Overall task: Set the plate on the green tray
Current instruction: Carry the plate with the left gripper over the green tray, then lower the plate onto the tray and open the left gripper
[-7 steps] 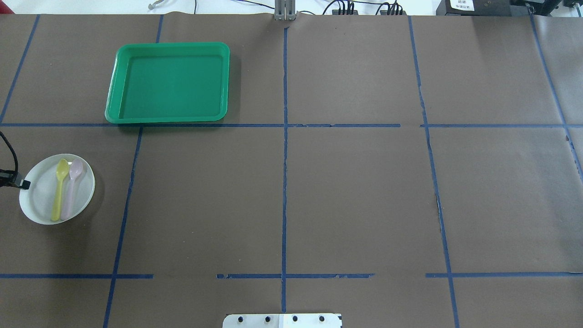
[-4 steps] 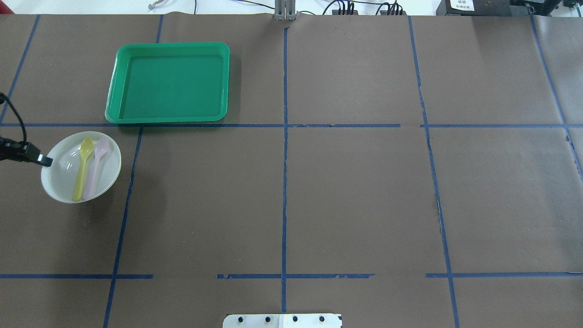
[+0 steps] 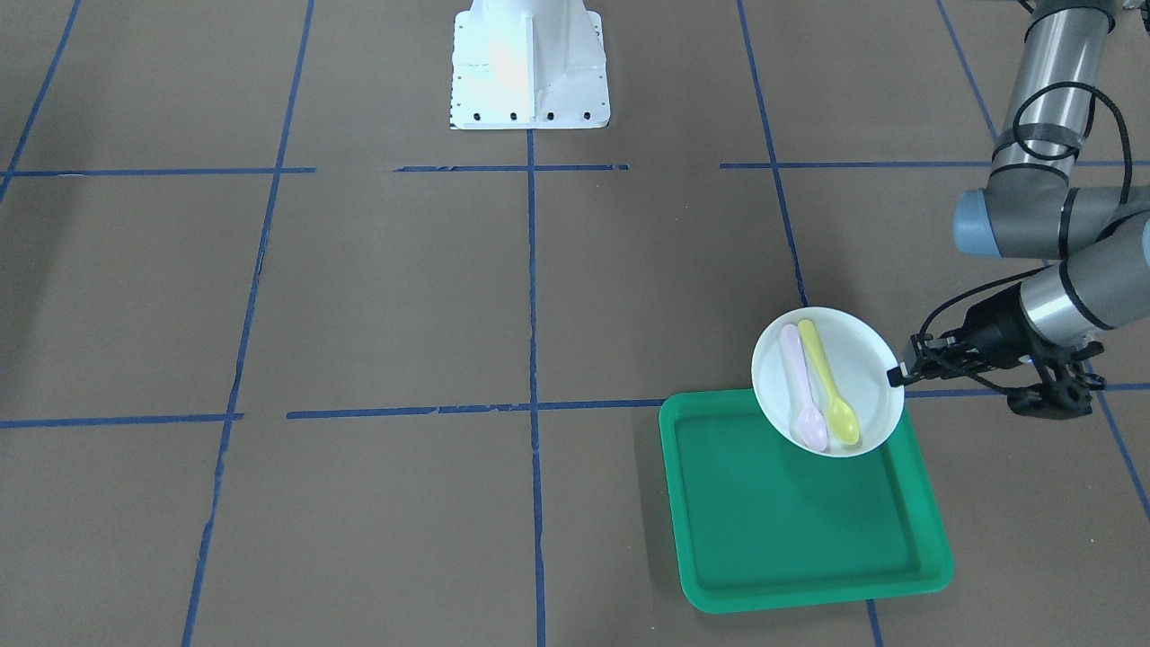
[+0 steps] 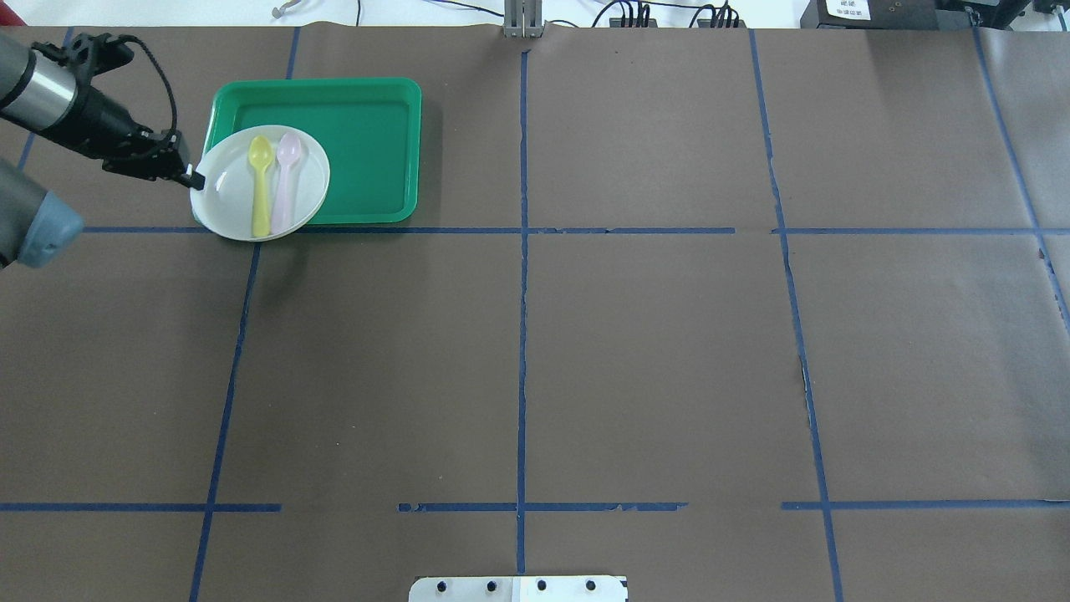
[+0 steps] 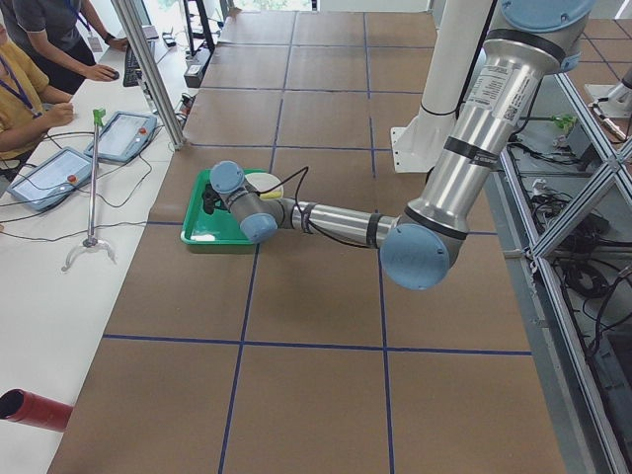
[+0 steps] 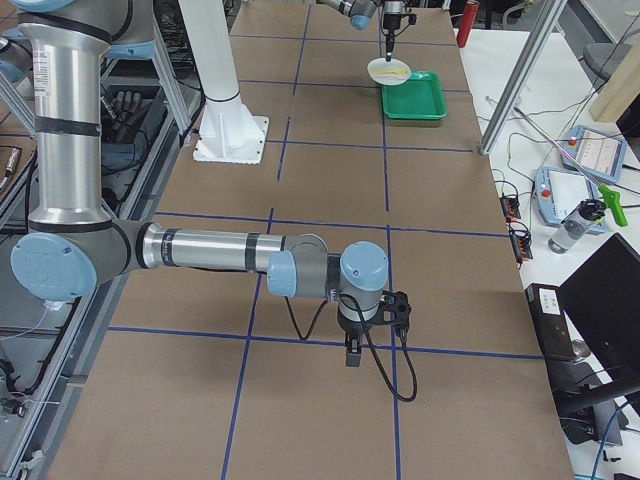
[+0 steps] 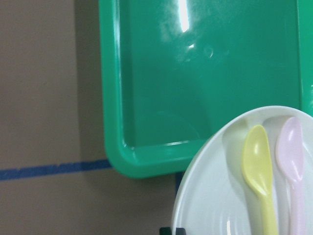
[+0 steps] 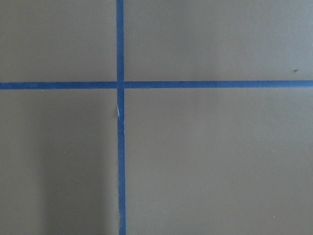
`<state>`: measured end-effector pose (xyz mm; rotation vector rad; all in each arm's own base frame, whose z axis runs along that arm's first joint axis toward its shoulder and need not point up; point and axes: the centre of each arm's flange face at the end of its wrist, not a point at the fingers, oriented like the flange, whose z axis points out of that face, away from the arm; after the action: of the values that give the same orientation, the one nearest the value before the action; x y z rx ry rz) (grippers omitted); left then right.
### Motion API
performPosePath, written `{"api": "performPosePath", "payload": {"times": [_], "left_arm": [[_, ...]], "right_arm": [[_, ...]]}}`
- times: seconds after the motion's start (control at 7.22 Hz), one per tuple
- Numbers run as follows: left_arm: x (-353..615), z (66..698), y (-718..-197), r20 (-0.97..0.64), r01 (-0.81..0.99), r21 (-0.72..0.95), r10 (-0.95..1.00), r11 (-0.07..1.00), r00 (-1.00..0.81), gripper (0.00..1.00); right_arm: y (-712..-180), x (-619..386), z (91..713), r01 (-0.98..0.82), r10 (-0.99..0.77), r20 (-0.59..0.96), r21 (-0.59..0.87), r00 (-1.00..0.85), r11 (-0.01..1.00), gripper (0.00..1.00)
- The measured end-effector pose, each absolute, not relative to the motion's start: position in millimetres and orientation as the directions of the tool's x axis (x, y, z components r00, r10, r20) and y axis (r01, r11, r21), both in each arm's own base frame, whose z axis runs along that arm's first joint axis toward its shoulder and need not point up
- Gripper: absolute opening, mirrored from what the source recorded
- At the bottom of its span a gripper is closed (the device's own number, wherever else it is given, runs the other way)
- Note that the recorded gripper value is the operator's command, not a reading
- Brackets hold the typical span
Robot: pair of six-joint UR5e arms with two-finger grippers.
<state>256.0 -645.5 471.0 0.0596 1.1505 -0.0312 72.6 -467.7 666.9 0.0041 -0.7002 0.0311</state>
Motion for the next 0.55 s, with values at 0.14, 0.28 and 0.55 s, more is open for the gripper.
{"api": "performPosePath", "payload": {"times": [0.14,0.28,0.55], "left_arm": [[269,466,-676,-0.901,0.081,0.031,-0.008,0.996,0.434,0.0],[282,466,-700,-0.89,0.101,0.036,-0.014,0.994,0.455,0.0],[306,482,-715,-0.875,0.119,0.061,-0.004,0.991,0.483,0.94]], "right_arm": [[-468,73,667,-0.03,0.027,0.644,-0.006,0.764,1.0,1.0],[-468,73,667,-0.03,0.027,0.644,-0.007,0.764,1.0,1.0],[-467,73,667,-0.03,0.027,0.645,-0.007,0.764,1.0,1.0]]}}
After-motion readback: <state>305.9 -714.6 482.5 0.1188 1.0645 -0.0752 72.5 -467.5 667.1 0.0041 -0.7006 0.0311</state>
